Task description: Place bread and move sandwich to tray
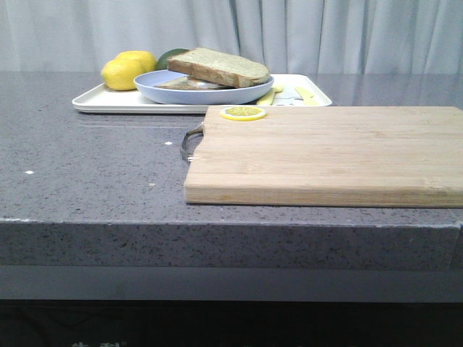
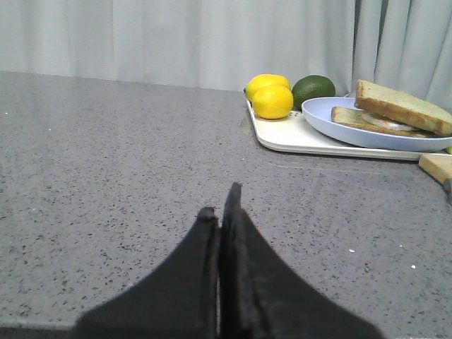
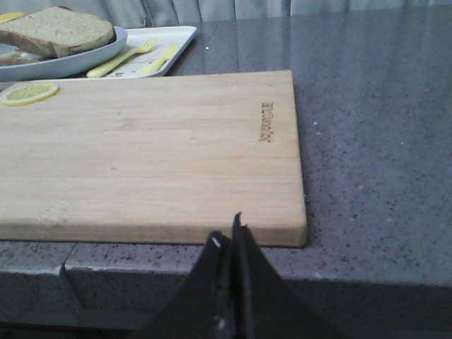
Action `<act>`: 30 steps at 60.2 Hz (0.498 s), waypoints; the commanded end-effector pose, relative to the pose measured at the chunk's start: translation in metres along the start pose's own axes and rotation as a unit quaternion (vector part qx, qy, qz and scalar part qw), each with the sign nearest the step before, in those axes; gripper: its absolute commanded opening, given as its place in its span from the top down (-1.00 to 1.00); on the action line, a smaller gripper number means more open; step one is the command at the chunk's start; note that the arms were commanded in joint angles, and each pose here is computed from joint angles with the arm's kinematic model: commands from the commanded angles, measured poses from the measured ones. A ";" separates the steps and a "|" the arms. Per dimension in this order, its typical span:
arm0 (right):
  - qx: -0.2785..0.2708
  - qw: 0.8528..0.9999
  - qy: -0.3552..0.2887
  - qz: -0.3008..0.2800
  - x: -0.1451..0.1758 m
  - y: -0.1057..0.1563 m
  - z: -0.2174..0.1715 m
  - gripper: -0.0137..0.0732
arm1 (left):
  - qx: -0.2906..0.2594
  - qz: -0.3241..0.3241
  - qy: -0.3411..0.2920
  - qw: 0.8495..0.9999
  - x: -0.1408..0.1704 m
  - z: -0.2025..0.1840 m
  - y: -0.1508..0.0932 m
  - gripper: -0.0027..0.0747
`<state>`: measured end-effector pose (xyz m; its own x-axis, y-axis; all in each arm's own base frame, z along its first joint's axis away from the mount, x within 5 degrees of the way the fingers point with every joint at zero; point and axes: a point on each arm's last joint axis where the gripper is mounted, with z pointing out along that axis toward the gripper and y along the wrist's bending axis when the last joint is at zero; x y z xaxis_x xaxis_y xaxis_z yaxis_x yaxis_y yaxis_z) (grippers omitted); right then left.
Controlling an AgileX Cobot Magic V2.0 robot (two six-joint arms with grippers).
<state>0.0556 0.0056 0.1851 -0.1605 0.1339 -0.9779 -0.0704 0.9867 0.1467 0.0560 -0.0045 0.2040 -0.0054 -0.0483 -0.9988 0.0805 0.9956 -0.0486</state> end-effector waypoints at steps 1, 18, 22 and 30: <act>-0.001 0.999 -0.040 -0.011 -0.007 0.000 -0.002 0.87 | 0.003 -0.007 -0.046 0.999 -0.005 -0.002 0.000 0.98; 0.000 0.999 -0.040 -0.014 -0.007 0.000 -0.002 0.87 | 0.003 -0.007 -0.046 0.999 -0.005 -0.002 0.000 0.98; 0.000 0.999 -0.040 -0.014 -0.007 0.000 -0.002 0.87 | 0.003 -0.007 -0.046 0.999 -0.005 -0.002 0.000 0.98; 0.000 0.999 -0.040 -0.014 -0.007 0.000 -0.002 0.87 | 0.003 -0.007 -0.046 0.999 -0.005 -0.002 0.000 0.98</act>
<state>0.0552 0.0053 0.1836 -0.1741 0.1194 -0.9775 -0.0681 0.9888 0.1329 0.0560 -0.0045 0.2040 -0.0054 -0.0483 -0.9988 0.0805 0.9956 -0.0486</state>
